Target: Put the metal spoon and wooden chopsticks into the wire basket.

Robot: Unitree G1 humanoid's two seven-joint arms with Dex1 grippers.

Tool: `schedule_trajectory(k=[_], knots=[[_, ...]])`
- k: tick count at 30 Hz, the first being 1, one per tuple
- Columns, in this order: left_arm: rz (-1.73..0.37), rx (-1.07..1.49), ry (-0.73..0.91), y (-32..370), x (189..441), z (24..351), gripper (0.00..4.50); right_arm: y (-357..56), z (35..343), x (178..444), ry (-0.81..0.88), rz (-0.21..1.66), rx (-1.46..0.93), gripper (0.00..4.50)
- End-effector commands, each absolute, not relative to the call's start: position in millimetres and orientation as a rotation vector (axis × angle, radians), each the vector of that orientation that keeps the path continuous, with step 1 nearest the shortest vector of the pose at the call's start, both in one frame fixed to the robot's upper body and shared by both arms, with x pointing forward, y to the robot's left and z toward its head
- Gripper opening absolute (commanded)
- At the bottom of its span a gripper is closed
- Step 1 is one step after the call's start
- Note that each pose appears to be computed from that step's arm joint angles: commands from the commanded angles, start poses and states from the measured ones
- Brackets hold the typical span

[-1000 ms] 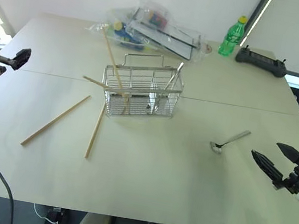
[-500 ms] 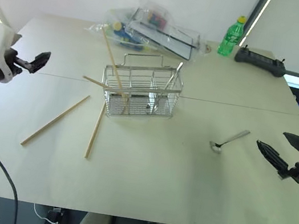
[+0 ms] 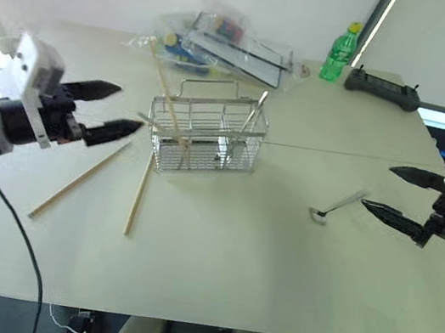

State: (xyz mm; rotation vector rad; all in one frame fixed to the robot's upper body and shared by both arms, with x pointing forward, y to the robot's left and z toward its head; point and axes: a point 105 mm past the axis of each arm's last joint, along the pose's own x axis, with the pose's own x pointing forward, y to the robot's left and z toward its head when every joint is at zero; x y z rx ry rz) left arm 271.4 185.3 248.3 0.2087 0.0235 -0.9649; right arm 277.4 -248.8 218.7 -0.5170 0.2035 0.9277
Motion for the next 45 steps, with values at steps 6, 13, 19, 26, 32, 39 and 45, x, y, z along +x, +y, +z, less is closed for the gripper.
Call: schedule_trajectory(k=[6,13,19,26,32,39,45], knots=[[-1.268,0.248,0.084,138.2,244.4,239.7,4.45,-229.1,202.1,295.8,0.399,1.273,-0.679,4.5],[-1.256,0.31,0.053,136.6,249.9,245.3,4.45,-223.0,184.2,327.1,0.48,1.344,-0.797,4.5],[-1.047,0.293,0.033,169.9,279.6,249.2,4.45,-207.6,195.6,334.9,0.371,1.355,-0.73,4.5],[-0.961,0.271,-0.014,183.7,295.2,259.6,4.45,-210.1,193.0,321.7,0.362,1.351,-0.703,4.5],[-0.961,0.262,-0.03,182.9,302.5,261.0,4.45,-213.6,194.9,320.2,0.359,1.312,-0.691,4.5],[-0.98,0.26,-0.042,179.0,305.5,262.2,4.45,-212.9,197.5,318.0,0.345,1.294,-0.68,4.5],[-0.988,0.266,-0.048,178.0,307.8,262.3,4.45,-210.8,197.8,317.3,0.342,1.29,-0.669,4.5]])
